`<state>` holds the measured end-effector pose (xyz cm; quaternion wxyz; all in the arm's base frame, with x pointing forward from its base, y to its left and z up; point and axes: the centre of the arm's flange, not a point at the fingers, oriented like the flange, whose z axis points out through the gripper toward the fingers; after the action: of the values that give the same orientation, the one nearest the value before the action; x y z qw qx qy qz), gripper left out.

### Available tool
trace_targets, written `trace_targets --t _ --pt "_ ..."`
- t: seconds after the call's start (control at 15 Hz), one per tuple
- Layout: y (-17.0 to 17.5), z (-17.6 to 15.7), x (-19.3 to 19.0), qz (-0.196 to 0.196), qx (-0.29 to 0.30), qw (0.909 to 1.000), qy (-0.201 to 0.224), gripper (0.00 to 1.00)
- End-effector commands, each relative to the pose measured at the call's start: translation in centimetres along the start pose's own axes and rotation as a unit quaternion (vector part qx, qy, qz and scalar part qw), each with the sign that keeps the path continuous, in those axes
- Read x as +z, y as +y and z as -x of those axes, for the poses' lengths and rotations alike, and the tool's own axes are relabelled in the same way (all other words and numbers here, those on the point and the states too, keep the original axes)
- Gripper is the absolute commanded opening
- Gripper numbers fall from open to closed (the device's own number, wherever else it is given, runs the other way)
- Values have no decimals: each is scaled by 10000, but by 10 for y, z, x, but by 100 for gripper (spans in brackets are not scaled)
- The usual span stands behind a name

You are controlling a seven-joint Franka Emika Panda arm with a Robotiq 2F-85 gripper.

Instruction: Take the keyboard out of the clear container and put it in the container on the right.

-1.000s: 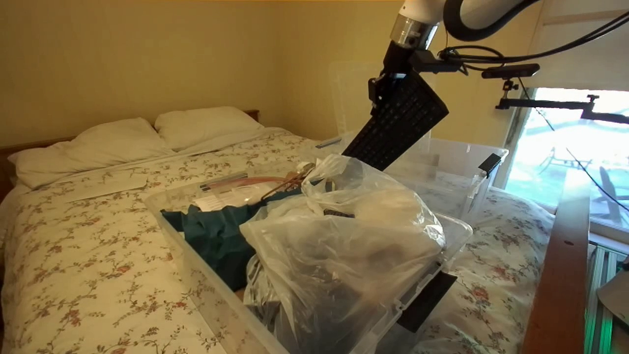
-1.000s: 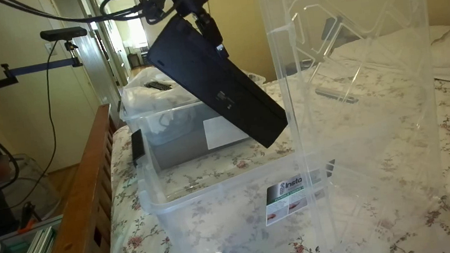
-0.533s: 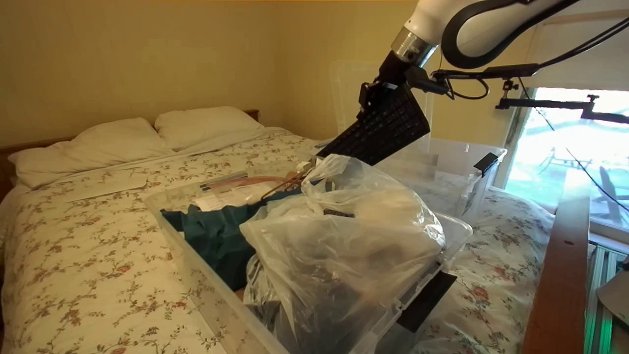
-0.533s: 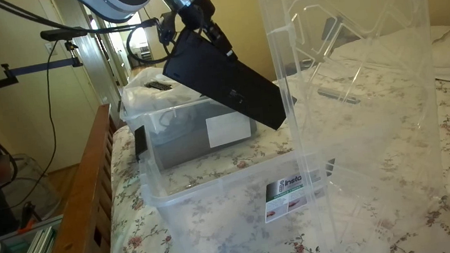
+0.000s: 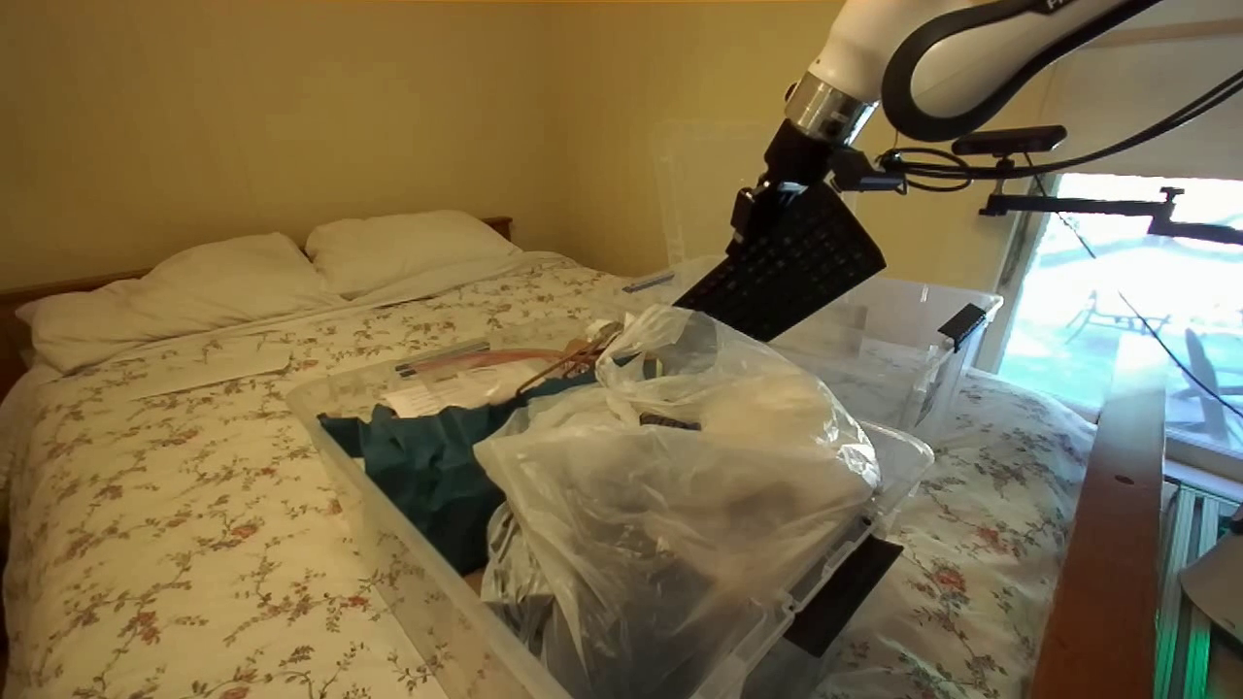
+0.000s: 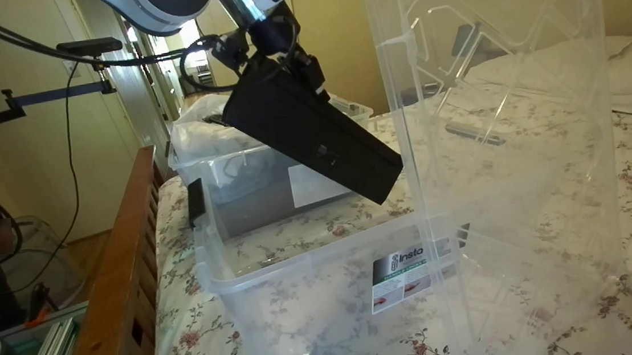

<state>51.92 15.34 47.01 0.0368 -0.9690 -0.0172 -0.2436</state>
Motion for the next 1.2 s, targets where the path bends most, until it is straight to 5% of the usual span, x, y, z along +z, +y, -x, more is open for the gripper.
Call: trace_targets --t 0.0,0.6,0.93,1.13 --pt "0 0 0 0 -5 10000 3 6" --pt "58 105 40 781 242 9955 -473 6" --pt "68 121 59 822 565 9915 -831 6" --pt "97 120 67 1563 745 9782 -1144 6"
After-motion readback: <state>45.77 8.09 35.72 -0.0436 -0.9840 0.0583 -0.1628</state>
